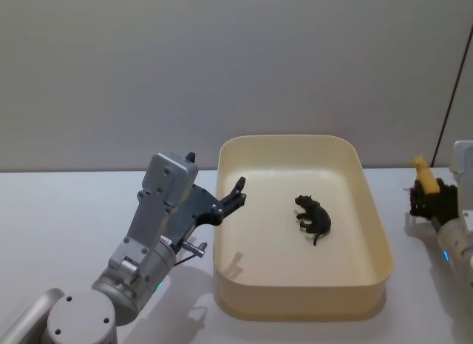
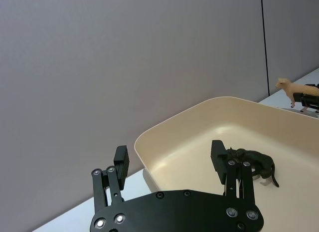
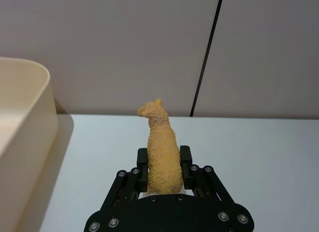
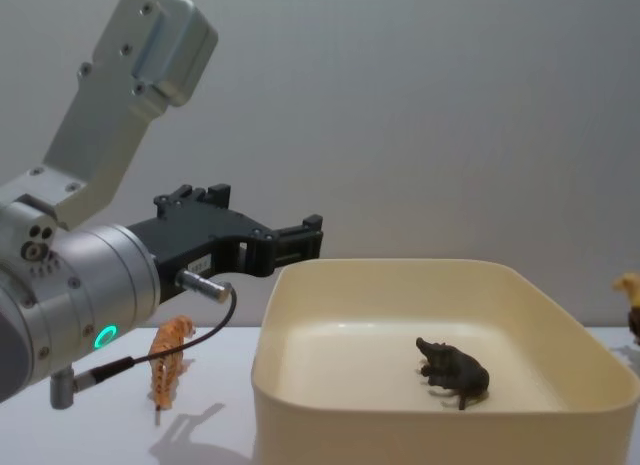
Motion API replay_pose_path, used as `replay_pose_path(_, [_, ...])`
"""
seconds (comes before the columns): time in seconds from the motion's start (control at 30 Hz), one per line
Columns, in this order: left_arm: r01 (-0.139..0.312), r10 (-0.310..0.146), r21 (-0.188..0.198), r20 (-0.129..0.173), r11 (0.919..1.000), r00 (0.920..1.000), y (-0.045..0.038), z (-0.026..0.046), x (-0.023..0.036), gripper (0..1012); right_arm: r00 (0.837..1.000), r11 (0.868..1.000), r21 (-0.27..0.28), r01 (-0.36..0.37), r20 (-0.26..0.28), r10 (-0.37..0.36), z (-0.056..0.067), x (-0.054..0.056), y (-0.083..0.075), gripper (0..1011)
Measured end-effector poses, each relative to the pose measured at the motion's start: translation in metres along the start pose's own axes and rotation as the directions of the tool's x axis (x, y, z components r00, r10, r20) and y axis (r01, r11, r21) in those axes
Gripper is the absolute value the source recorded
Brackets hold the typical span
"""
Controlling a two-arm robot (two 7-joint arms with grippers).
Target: Pick up the toy alternately with two hands and place it into the central storage box.
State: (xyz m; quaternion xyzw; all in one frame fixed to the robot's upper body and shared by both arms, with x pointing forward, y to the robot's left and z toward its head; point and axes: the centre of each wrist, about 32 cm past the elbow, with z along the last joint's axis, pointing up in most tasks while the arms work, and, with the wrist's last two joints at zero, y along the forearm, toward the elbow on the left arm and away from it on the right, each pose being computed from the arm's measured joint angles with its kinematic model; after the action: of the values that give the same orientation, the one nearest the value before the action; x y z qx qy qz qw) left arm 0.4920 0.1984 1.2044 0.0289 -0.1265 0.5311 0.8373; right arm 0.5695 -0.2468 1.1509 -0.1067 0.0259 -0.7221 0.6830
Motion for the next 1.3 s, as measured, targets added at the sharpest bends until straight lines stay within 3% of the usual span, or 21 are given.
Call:
replay_pose_path(0.23, [0.000,0.000,0.000,0.000,1.0000,1.0000,0.0000,0.0000,0.0000,1001,0.999,0.997,0.071,-0.020,-0.035,0.022,0.013,0.004,-0.010,357])
replay_pose_path(0.47, [0.000,0.000,0.000,0.000,1.0000,1.0000,0.0000,0.0000,0.0000,1001,0.993,0.985,0.152,-0.077,-0.082,0.090,0.040,0.008,-0.025,357])
replay_pose_path(0.73, [0.000,0.000,0.000,0.000,1.0000,1.0000,0.0000,0.0000,0.0000,1001,0.977,0.970,0.179,-0.166,-0.104,0.187,0.060,0.007,-0.034,357])
replay_pose_path(1.07, [0.000,0.000,0.000,0.000,1.0000,1.0000,0.0000,0.0000,0.0000,1001,0.940,0.938,0.159,-0.307,-0.101,0.325,0.078,-0.011,-0.036,357])
replay_pose_path(1.3, [0.000,0.000,0.000,0.000,1.0000,1.0000,0.0000,0.0000,0.0000,1001,0.905,0.905,0.116,-0.408,-0.078,0.418,0.083,-0.039,-0.030,357])
